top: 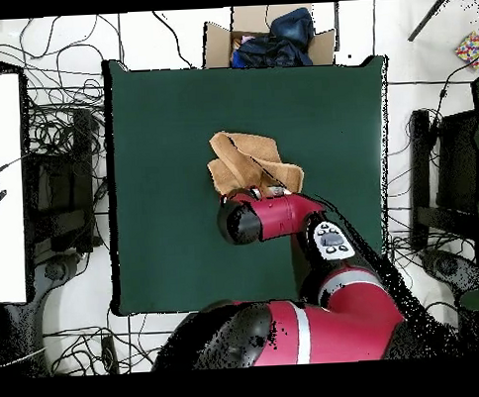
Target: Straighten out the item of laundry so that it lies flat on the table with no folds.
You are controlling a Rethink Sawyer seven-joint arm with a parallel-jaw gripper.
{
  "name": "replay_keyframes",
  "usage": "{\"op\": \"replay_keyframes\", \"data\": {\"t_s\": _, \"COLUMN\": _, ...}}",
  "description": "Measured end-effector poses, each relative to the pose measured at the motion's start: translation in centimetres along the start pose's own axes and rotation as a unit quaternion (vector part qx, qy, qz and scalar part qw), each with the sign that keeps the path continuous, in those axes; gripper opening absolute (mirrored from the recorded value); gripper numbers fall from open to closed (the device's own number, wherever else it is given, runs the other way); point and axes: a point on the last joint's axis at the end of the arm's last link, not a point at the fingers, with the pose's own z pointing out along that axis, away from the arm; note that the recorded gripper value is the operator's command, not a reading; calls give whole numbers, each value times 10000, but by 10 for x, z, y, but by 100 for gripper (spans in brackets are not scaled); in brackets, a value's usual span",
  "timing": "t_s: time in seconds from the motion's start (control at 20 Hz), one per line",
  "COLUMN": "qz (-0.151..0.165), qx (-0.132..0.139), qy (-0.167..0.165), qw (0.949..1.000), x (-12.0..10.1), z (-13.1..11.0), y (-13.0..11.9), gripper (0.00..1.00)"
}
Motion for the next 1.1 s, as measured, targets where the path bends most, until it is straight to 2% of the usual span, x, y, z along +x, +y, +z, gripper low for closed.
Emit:
{"op": "replay_keyframes", "data": {"t_s": 0.85, "qz": 80, "qx": 123, "qy": -69, "qw": 9999, "x": 0, "z": -1, "y": 3, "gripper": 0}}
{"op": "replay_keyframes", "data": {"t_s": 1.1, "qz": 316, "qx": 111, "qy": -31, "qw": 9994, "x": -5, "z": -30, "y": -4, "gripper": 0}}
